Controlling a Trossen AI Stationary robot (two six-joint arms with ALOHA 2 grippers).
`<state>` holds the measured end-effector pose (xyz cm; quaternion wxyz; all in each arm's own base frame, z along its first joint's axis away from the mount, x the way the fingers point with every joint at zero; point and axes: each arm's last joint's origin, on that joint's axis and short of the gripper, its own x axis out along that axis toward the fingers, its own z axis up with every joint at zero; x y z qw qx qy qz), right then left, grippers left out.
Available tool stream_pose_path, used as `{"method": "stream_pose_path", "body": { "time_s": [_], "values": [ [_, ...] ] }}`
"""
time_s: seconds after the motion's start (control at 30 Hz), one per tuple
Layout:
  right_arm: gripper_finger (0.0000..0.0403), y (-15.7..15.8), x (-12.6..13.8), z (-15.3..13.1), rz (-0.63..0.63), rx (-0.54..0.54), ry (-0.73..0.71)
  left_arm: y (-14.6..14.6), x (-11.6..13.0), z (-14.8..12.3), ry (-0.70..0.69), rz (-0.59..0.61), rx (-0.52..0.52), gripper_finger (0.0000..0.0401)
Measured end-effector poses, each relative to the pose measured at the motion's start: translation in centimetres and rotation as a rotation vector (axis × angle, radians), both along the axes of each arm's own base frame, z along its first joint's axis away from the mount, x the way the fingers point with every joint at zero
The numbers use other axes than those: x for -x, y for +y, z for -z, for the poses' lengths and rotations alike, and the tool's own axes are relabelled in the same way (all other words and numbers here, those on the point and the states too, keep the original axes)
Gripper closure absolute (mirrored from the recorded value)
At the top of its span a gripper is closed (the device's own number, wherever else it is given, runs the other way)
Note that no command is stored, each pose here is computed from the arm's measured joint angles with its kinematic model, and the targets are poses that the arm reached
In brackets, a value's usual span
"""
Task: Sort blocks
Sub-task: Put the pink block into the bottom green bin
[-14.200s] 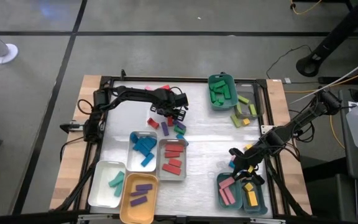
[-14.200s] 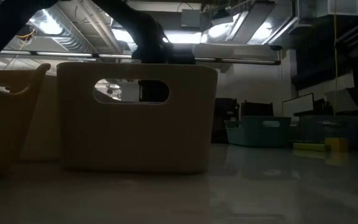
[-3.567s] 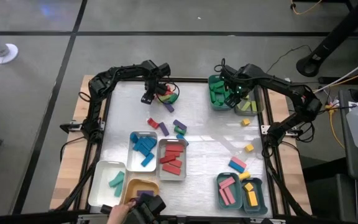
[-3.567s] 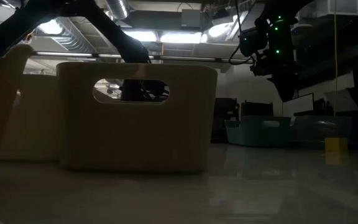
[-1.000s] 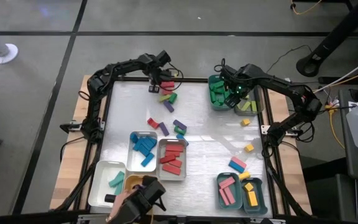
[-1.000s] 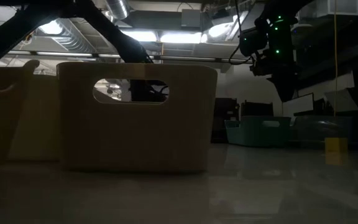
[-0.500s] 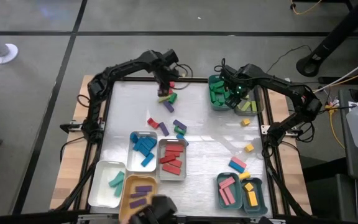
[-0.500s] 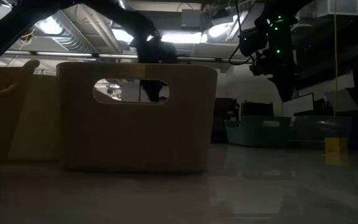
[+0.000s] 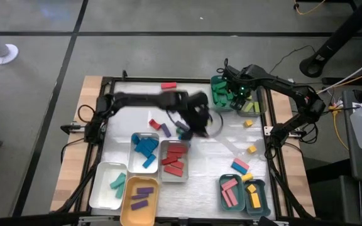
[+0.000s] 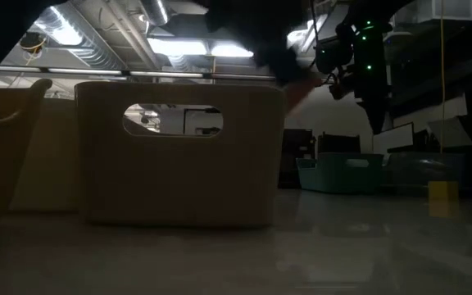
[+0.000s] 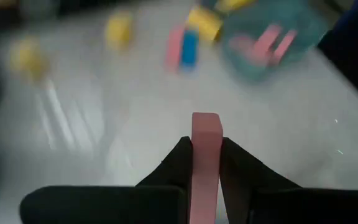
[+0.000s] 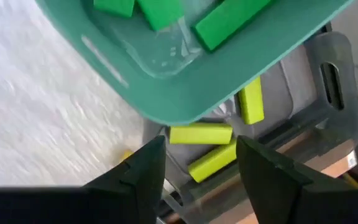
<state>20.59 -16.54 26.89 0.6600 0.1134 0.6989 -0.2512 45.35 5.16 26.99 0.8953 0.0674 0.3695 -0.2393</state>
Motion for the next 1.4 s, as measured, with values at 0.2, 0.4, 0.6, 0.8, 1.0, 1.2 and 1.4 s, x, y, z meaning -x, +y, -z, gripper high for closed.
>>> {"method": "stream_pose_path", "body": {
  "time_s": [0.2, 0.4, 0.6, 0.8, 1.0, 1.2, 1.4],
  "values": [
    [0.0208, 0.0, 0.1, 0.0, -0.087, 0.013, 0.042, -8.8, -3.8, 0.8, -0.292, 0.155, -0.008, 0.0364],
    [0.0208, -0.2, 0.1, 0.0, -0.107, 0.041, 0.061, -14.9, -6.4, 3.4, -0.506, 0.154, 0.060, 0.0358],
    [0.0208, -0.5, -0.3, -0.1, -0.070, 0.076, 0.011, -18.5, -8.0, 7.9, -0.605, 0.091, 0.224, 0.0361],
    [0.0208, 0.2, 0.1, 0.0, 0.019, -0.041, -0.014, -20.6, -8.2, 11.9, -0.545, -0.007, 0.240, 0.0351],
    [0.0208, 1.8, 2.0, -1.2, 0.030, -0.144, 0.072, -21.3, -8.0, 13.3, -0.533, -0.051, 0.093, 0.0344],
    [0.0208, 4.4, 5.2, -4.7, 0.119, -0.097, -0.061, -20.8, -8.1, 13.4, -0.523, -0.219, 0.070, 0.0298],
    [0.0208, 8.1, 9.0, -8.2, 0.244, -0.146, -0.376, -20.4, -8.2, 13.4, -0.506, -0.243, 0.063, 0.0240]
  ]
}}
